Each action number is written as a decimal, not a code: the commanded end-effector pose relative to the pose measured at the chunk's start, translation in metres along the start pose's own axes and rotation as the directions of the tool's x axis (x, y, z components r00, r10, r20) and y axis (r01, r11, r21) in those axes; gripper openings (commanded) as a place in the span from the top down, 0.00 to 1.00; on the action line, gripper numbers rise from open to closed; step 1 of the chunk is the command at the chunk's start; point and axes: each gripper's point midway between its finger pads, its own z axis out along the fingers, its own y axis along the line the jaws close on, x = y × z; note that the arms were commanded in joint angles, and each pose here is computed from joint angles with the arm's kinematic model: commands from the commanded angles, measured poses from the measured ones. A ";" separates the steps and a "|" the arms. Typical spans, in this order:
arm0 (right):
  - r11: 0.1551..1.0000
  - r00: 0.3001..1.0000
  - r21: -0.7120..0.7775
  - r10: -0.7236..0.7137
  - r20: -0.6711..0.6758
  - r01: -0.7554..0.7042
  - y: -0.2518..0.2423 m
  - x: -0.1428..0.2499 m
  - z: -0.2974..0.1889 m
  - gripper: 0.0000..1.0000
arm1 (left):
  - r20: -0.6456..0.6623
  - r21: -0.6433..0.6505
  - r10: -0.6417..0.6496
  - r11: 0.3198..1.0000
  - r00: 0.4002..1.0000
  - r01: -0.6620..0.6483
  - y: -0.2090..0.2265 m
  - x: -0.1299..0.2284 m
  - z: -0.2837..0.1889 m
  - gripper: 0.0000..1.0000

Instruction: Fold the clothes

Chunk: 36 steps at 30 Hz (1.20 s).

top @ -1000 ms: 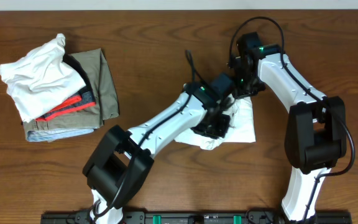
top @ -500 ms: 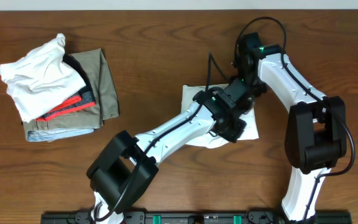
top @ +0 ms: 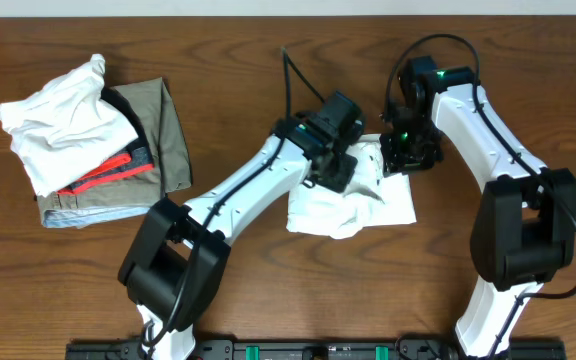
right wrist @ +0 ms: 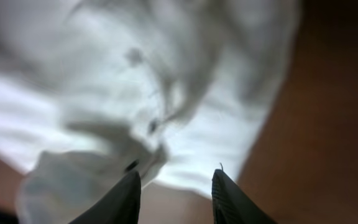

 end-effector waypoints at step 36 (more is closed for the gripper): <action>0.998 0.998 0.030 -0.046 -0.046 0.048 0.017 0.030 0.062 0.57 | 0.042 0.020 -0.171 0.985 0.984 0.170 0.057 -0.016 -0.023 0.50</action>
